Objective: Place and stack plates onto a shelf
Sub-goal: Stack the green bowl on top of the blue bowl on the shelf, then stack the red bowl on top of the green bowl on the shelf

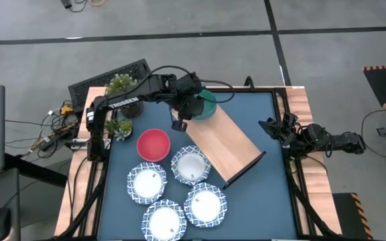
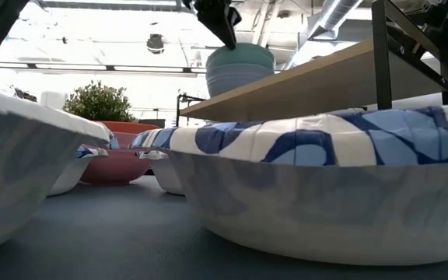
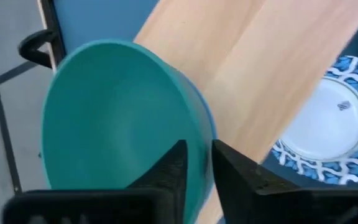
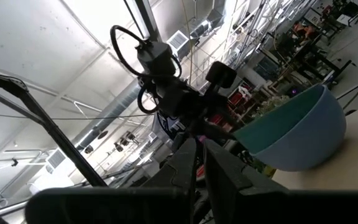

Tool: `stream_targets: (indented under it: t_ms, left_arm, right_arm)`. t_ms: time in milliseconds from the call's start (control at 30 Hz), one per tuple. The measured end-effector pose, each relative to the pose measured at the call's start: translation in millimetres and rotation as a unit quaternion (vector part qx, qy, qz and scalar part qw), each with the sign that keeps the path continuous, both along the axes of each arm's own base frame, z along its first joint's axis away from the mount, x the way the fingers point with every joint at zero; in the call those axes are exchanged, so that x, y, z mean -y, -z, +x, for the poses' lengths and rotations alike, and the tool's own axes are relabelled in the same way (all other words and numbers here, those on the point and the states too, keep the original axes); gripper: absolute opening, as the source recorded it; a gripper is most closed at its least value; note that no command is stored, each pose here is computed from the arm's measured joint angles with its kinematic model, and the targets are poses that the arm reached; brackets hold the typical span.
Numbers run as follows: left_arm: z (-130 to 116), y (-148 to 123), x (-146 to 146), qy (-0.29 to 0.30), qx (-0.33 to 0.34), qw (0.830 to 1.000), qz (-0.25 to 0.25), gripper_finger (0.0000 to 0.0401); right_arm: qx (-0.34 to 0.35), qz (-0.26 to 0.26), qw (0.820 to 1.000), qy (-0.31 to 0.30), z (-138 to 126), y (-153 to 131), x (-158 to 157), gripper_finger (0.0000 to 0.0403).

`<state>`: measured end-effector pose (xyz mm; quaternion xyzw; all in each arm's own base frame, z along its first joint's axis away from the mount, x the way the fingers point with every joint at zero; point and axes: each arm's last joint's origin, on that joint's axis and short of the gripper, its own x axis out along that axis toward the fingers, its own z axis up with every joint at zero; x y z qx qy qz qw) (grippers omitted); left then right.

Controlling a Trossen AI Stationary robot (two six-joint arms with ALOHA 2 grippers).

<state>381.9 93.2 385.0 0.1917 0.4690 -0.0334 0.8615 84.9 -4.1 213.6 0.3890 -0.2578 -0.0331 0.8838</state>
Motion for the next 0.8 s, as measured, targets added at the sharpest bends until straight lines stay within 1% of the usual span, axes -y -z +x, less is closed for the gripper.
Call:
stream_targets:
  t_ms: [167, 267, 367, 433, 567, 633, 667, 733, 800]
  left_arm:
    - [2, 2, -3, -0.012, -0.005, 1.000, 0.026, 0.0115]
    - [-2, -8, -2, -0.023, 0.011, 0.999, 0.036, 0.0129]
    - [-8, -25, -1, -0.035, 0.036, 0.998, 0.033, 0.0132]
    - [-13, -33, 2, -0.046, 0.041, 0.998, 0.022, 0.0133]
    - [-29, -42, 11, -0.063, 0.005, 0.998, -0.024, 0.0133]
    - [-37, -44, 17, -0.063, -0.013, 0.997, -0.052, 0.0133]
    - [-39, -44, 20, -0.059, -0.016, 0.997, -0.057, 0.0131]
    - [-37, -47, 23, -0.052, -0.001, 0.998, -0.039, 0.0126]
    - [-31, -51, 23, -0.063, 0.031, 0.997, -0.012, 0.0119]
  right_arm:
    - [-0.001, 0.000, 1.000, 0.000, 0, 0, 0, 0.0058]
    - [-0.002, 0.000, 1.000, 0.000, 0, 0, 0, 0.0058]
    - [-0.002, 0.000, 1.000, 0.000, 0, 0, 0, 0.0058]
    - [-0.002, 0.000, 1.000, 0.000, 0, 0, 0, 0.0058]
    - [-0.003, 0.000, 1.000, 0.000, 0, 1, 0, 0.0058]
    - [-0.004, 0.000, 1.000, 0.000, 0, 1, 0, 0.0058]
    - [-0.008, 0.000, 1.000, 0.000, 1, 1, 0, 0.0058]
    - [-0.015, 0.000, 1.000, 0.000, 1, 3, 0, 0.0058]
    - [-0.015, 0.000, 1.000, 0.001, 1, 3, 0, 0.0058]
